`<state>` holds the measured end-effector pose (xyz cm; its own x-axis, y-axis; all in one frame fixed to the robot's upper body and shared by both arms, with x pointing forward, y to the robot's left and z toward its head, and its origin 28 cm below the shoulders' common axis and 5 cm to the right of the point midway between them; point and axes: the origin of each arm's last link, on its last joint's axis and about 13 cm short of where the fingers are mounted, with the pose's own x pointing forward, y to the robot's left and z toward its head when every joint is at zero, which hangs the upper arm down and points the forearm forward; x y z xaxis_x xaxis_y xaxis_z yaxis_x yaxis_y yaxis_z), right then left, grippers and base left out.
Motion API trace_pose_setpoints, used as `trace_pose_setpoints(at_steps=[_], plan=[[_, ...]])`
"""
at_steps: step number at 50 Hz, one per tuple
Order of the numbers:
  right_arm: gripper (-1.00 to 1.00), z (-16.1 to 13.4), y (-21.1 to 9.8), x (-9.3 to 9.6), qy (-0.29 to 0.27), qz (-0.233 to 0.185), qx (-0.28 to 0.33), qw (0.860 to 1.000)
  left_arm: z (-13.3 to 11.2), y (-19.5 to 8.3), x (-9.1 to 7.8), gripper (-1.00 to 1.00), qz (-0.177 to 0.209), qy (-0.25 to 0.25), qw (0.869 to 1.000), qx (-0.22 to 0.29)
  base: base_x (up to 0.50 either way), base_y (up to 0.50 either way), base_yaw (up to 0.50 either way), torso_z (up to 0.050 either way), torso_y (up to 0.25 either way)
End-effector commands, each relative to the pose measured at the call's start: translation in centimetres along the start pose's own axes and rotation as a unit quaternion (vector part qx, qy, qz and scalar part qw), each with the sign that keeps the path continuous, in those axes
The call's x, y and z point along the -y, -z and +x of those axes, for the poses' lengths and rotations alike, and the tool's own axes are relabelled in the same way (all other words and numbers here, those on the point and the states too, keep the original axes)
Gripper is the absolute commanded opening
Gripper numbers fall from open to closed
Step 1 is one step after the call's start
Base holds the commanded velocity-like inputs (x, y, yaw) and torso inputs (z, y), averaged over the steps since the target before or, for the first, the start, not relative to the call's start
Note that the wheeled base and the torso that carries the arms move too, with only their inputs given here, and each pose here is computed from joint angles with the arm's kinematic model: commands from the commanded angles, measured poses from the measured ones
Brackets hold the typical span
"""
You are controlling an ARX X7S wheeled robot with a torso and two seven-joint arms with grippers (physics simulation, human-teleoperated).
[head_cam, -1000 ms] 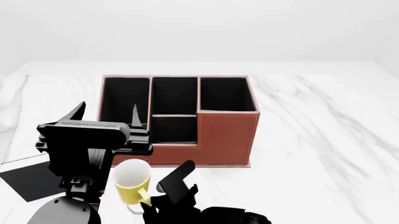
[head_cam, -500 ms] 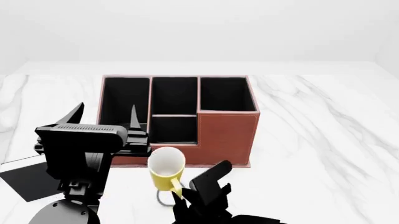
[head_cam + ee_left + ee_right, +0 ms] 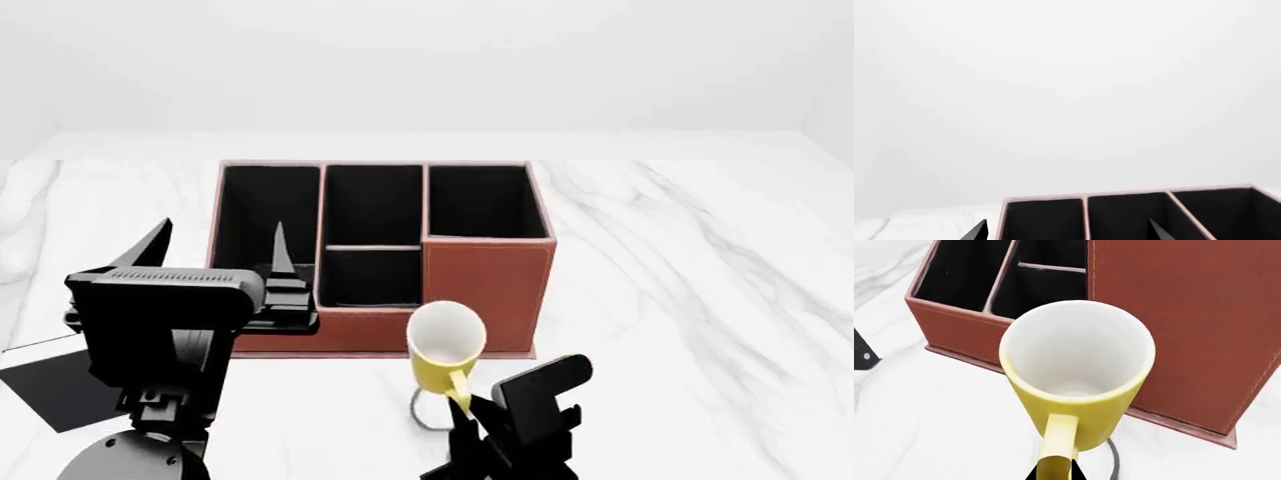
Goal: Pick up the yellow and white mug and place it to the right of the caddy.
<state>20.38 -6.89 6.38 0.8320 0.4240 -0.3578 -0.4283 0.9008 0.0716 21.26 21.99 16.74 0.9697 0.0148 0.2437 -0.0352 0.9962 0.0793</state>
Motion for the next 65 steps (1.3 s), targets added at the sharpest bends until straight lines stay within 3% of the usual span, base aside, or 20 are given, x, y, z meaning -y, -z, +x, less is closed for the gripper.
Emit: trace_pose_setpoints(at_steps=[1, 38, 51, 65], plan=[[-1.00, -1.8, -0.4, 1.5, 0.052, -0.002, 0.020, 0.998, 0.0, -0.1, 0.0, 1.00, 0.000, 0.000, 1.000, 0.001, 0.00, 0.00, 0.00, 0.000, 0.000], [-1.00, -6.1, -0.7, 5.3, 0.208, 0.038, 0.043, 0.976, -0.1, -0.2, 0.0, 1.00, 0.002, -0.001, 1.000, 0.003, 0.00, 0.00, 0.00, 0.000, 0.001], [-1.00, -5.5, -0.9, 6.9, 0.235, 0.057, 0.055, 0.969, -0.1, -0.2, 0.0, 1.00, 0.002, 0.000, 1.000, 0.003, 0.00, 0.00, 0.00, 0.000, 0.001], [-1.00, -2.6, -1.7, 9.5, 0.232, 0.070, 0.047, 0.969, -0.1, -0.3, 0.0, 1.00, 0.003, 0.000, 1.000, 0.004, 0.00, 0.00, 0.00, 0.000, 0.000]])
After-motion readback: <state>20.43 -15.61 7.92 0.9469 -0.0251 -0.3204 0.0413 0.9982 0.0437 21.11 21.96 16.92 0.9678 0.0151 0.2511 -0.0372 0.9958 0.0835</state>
